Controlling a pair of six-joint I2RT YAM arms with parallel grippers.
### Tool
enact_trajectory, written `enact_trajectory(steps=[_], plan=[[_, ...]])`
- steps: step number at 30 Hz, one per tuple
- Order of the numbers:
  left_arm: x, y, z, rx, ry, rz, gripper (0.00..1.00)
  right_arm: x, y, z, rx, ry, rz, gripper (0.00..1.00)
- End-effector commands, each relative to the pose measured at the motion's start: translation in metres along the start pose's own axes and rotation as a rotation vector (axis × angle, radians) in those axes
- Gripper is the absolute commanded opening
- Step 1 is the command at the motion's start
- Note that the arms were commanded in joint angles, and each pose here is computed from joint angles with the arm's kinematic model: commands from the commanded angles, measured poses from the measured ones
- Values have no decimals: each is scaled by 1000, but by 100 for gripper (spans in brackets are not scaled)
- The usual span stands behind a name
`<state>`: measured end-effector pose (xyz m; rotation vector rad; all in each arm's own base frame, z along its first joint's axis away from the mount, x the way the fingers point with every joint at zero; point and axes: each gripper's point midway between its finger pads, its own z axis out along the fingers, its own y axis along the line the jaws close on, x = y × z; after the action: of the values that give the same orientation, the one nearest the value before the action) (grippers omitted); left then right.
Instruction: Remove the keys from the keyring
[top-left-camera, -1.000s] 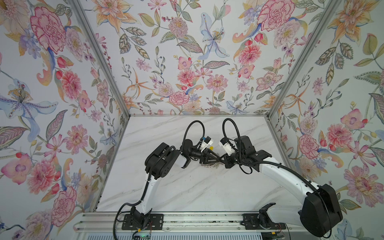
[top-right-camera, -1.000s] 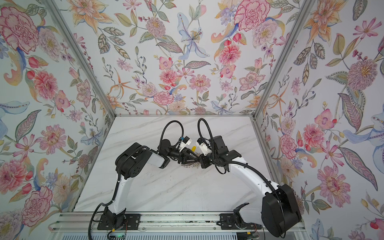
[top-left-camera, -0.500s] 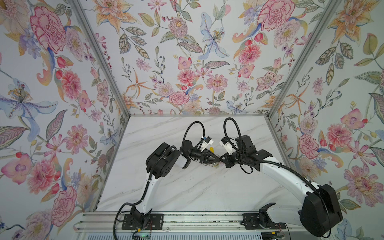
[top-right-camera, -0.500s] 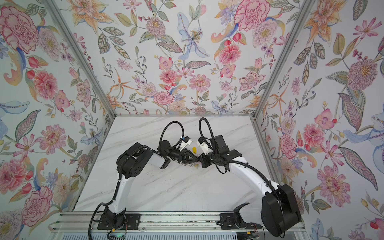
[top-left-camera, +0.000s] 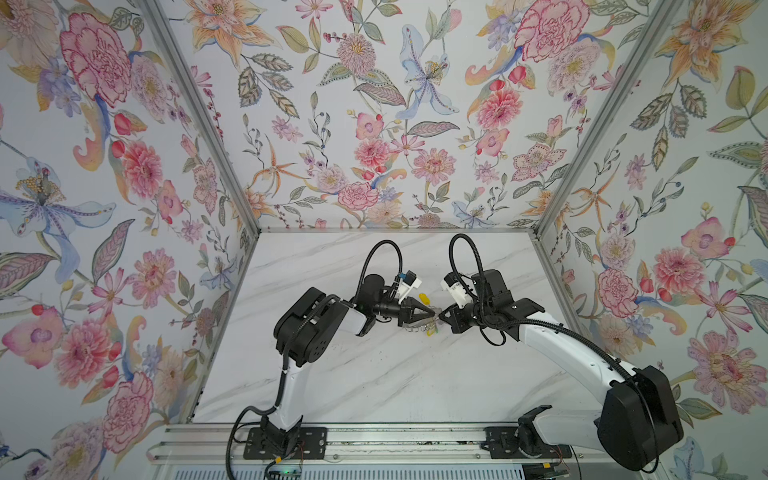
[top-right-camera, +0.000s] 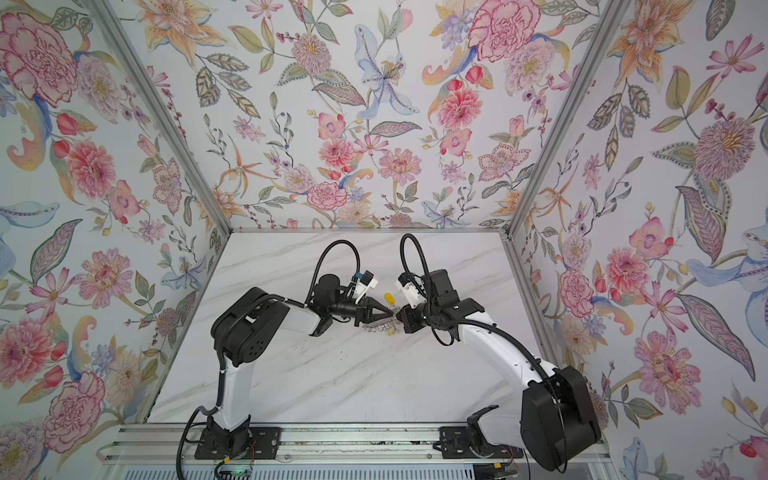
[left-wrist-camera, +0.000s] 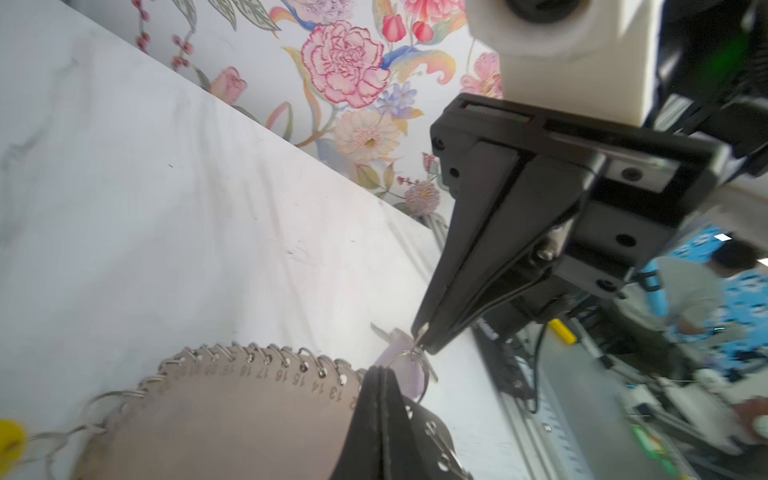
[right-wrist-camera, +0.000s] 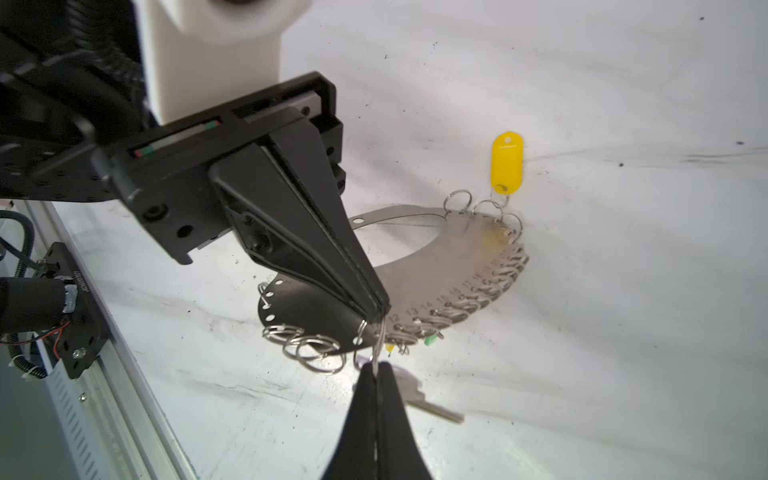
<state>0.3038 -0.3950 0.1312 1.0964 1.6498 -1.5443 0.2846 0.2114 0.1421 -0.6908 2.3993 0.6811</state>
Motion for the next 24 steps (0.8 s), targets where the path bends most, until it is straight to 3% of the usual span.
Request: enact_trajectory(steps=[1, 6, 24], plan=[[30, 6, -4, -123, 248, 193, 4, -15, -5, -1, 27, -40, -5, 4], [27, 13, -10, -171, 215, 177, 1, -15, -7, 1, 34, -40, -4, 3], [7, -21, -41, -275, 41, 197, 0, -20, -8, 8, 64, -72, 2, 3]])
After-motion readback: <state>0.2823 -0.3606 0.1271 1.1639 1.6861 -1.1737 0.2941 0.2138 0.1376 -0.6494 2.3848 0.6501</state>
